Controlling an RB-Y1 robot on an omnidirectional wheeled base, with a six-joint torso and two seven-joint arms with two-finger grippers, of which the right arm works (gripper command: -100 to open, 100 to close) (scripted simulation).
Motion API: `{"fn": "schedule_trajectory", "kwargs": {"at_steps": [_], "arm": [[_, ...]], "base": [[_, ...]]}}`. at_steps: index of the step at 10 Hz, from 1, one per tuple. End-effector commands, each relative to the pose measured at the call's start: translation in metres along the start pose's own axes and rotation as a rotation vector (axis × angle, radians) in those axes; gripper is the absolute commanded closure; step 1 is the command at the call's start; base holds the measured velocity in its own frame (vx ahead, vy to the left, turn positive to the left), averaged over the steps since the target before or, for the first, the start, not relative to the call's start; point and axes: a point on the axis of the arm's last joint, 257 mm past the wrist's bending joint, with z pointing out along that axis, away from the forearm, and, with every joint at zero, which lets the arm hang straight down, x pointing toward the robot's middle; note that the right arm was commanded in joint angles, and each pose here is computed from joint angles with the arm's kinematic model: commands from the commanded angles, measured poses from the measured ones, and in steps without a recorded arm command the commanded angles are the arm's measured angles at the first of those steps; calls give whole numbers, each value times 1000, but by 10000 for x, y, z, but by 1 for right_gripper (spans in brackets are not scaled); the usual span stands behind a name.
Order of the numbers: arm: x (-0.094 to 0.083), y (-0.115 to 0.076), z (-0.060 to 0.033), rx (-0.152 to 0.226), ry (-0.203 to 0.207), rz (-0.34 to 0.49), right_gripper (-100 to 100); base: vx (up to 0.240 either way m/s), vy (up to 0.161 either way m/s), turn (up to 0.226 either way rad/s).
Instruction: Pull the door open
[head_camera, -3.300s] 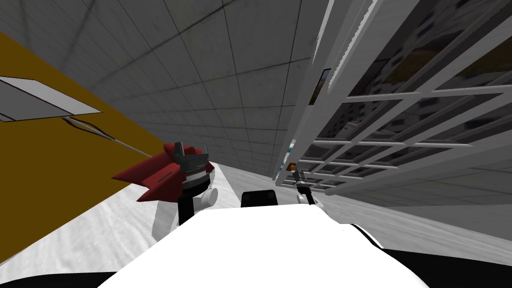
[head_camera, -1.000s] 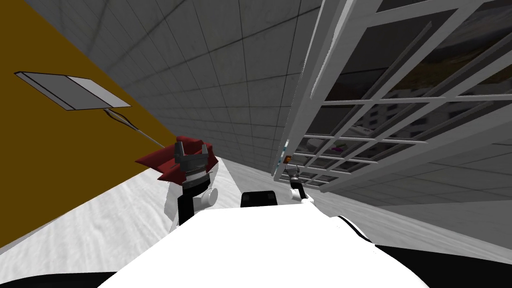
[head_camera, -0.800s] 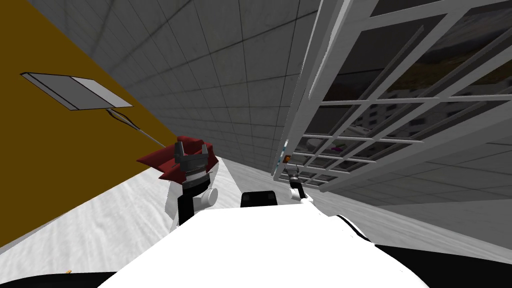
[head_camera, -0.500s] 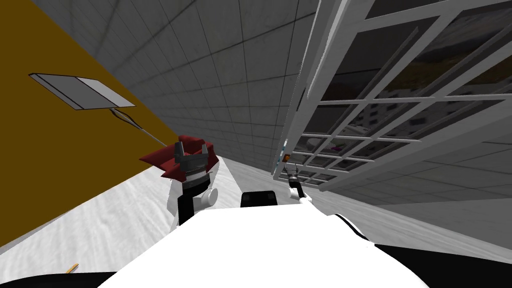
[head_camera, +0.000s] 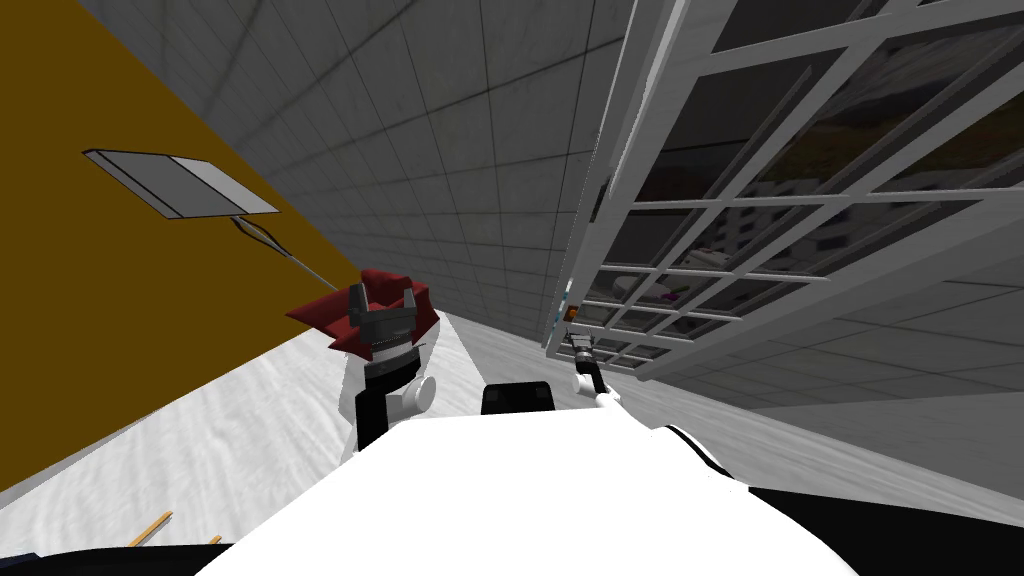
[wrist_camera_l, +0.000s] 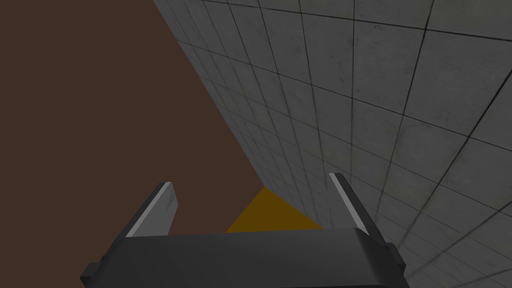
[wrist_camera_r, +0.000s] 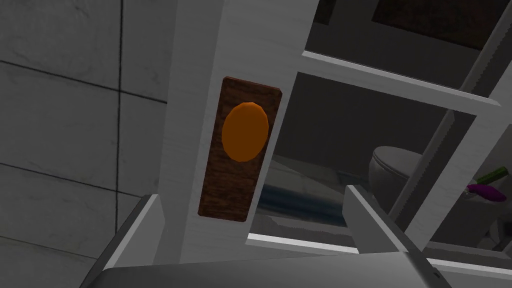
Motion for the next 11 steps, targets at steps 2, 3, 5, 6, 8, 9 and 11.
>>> {"fn": "schedule_trajectory", "kwargs": {"at_steps": [2, 3, 5, 6, 8, 9, 11], "arm": [[12, -55, 18, -2, -3, 98, -100], [12, -55, 18, -2, -3, 108, -100], [22, -97, 32, -3, -6, 184, -100], [25, -112, 37, -4, -7, 210, -100], [32, -141, 46, -5, -9, 262, -100], [31, -131, 43, -5, -8, 244, -100], [-28, 48, 16, -23, -12, 249, -100]], "base": [[-59, -1, 20], [-52, -9, 7], [-48, -17, 15], [-49, -15, 18], [-51, -12, 13], [-24, -5, 2], [142, -3, 99]]}}
